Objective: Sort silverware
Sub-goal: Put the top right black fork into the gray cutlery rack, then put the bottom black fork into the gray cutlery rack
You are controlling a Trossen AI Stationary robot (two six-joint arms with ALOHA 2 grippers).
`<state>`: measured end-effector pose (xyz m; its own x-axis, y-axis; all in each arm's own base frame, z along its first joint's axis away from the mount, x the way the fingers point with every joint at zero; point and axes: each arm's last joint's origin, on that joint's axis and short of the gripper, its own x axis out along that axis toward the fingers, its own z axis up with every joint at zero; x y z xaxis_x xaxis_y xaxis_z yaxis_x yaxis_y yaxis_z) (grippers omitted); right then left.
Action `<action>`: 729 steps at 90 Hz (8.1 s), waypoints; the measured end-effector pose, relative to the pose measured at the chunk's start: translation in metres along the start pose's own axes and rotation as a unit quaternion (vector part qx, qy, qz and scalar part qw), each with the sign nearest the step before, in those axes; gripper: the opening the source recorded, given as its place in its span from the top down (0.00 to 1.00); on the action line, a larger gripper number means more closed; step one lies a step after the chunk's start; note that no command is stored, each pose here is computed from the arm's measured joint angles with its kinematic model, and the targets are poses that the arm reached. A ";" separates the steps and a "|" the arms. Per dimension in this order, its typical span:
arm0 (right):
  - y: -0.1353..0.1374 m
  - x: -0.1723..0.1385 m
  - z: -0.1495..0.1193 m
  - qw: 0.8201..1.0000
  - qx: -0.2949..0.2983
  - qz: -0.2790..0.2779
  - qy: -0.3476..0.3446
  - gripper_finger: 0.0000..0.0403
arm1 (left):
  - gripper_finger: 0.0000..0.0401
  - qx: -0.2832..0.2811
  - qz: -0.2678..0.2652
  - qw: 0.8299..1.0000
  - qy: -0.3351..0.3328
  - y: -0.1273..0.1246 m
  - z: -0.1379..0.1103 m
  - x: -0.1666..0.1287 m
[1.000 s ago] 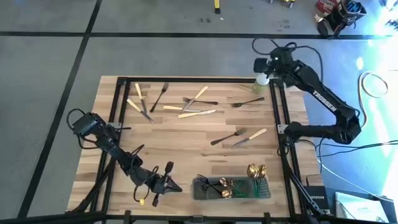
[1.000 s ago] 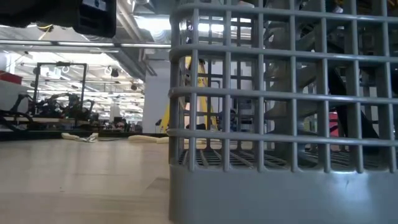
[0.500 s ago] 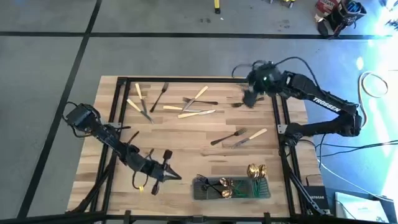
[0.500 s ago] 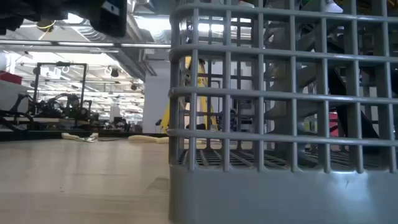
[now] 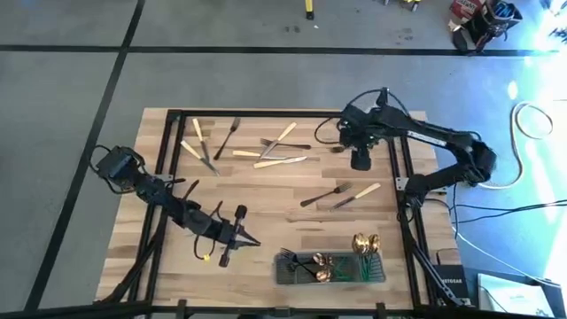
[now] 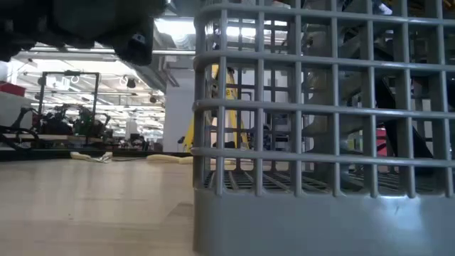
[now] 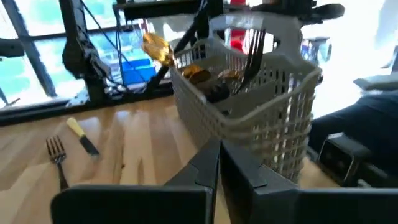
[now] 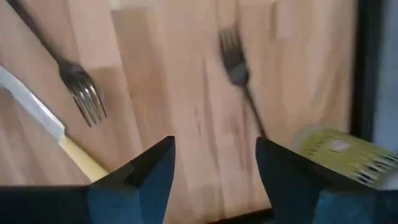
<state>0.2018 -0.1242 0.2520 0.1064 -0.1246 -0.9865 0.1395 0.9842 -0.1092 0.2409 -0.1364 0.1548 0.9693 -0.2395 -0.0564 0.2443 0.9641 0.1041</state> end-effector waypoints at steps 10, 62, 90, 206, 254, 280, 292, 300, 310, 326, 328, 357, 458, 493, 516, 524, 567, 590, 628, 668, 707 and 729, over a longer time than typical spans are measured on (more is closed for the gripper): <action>0.000 0.024 0.001 0.999 -0.035 0.010 0.035 0.49 | 1.00 0.004 0.008 1.000 0.024 0.007 -0.007 -0.001; -0.032 0.085 0.006 0.998 -0.054 0.000 0.024 0.51 | 1.00 -0.031 -0.009 0.998 0.049 0.051 -0.025 -0.004; -0.050 0.115 0.003 0.998 -0.026 0.005 0.054 0.59 | 1.00 -0.018 -0.059 0.997 0.055 0.067 -0.028 -0.003; 0.008 0.052 0.022 0.994 0.054 0.055 -0.077 1.00 | 1.00 -0.005 -0.085 0.995 0.061 0.067 -0.030 -0.004; 0.161 -0.104 0.039 0.782 0.025 0.284 -0.554 1.00 | 1.00 -0.003 -0.096 0.994 0.048 0.066 -0.028 -0.004; 0.244 -0.096 0.036 0.772 0.019 0.252 -0.583 1.00 | 1.00 0.001 -0.099 0.994 0.040 0.066 -0.026 -0.004; 0.270 -0.078 0.039 0.784 0.026 0.276 -0.555 1.00 | 1.00 -0.002 -0.113 0.993 0.039 0.066 -0.026 -0.004; 0.283 -0.067 0.040 0.794 0.028 0.289 -0.534 1.00 | 1.00 -0.004 -0.117 0.992 0.038 0.065 -0.026 -0.004; 0.293 -0.059 0.039 0.800 0.032 0.301 -0.518 1.00 | 1.00 -0.006 -0.118 0.992 0.039 0.065 -0.026 -0.004; 0.305 -0.042 0.037 0.826 0.025 0.308 -0.472 0.99 | 1.00 -0.007 -0.118 0.992 0.038 0.065 -0.026 -0.004; 0.305 -0.040 0.038 0.827 0.025 0.307 -0.470 0.99 | 1.00 -0.006 -0.118 0.992 0.038 0.065 -0.026 -0.004; 0.305 -0.041 0.040 0.831 0.000 0.293 -0.473 0.75 | 1.00 -0.006 -0.118 0.992 0.036 0.065 -0.026 -0.004; 0.137 0.043 0.083 0.980 -0.185 0.072 -0.013 0.56 | 1.00 0.024 -0.104 0.994 0.017 0.072 -0.023 -0.003; 0.134 0.100 0.065 0.985 -0.152 0.077 0.016 0.64 | 1.00 0.027 -0.095 0.995 0.009 0.073 -0.022 -0.003; 0.134 0.115 0.052 0.985 -0.154 0.074 0.010 0.80 | 1.00 0.027 -0.090 0.996 0.010 0.073 -0.022 -0.003; 0.133 0.109 0.054 0.987 -0.147 0.068 0.005 0.88 | 1.00 0.026 -0.090 0.996 0.011 0.073 -0.022 -0.003; 0.139 -0.050 0.081 0.982 -0.163 0.008 -0.097 1.00 | 1.00 0.018 -0.110 0.993 -0.027 0.072 -0.015 -0.003; 0.155 -0.087 0.076 0.975 -0.196 -0.039 -0.098 1.00 | 1.00 0.019 -0.100 0.994 -0.029 0.076 -0.014 -0.003; 0.125 0.013 0.063 0.990 -0.133 0.022 -0.031 0.84 | 1.00 0.017 -0.101 0.995 -0.022 0.075 -0.016 -0.003; 0.109 0.086 0.044 0.994 -0.080 0.039 -0.058 0.63 | 1.00 0.017 -0.096 0.995 -0.005 0.075 -0.019 -0.003; 0.072 0.036 0.021 0.986 0.083 0.075 -0.124 0.78 | 1.00 0.012 -0.096 0.995 -0.001 0.075 -0.020 -0.003; 0.062 0.033 -0.045 0.937 0.303 0.118 -0.129 0.74 | 1.00 0.014 -0.105 0.994 0.005 0.075 -0.021 -0.003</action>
<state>0.1694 -0.0619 0.2069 0.4277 -0.0156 -0.9038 0.6076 0.7452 0.2747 0.2553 -0.0613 0.1419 0.8967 -0.4334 -0.0899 0.4416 0.8895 0.1172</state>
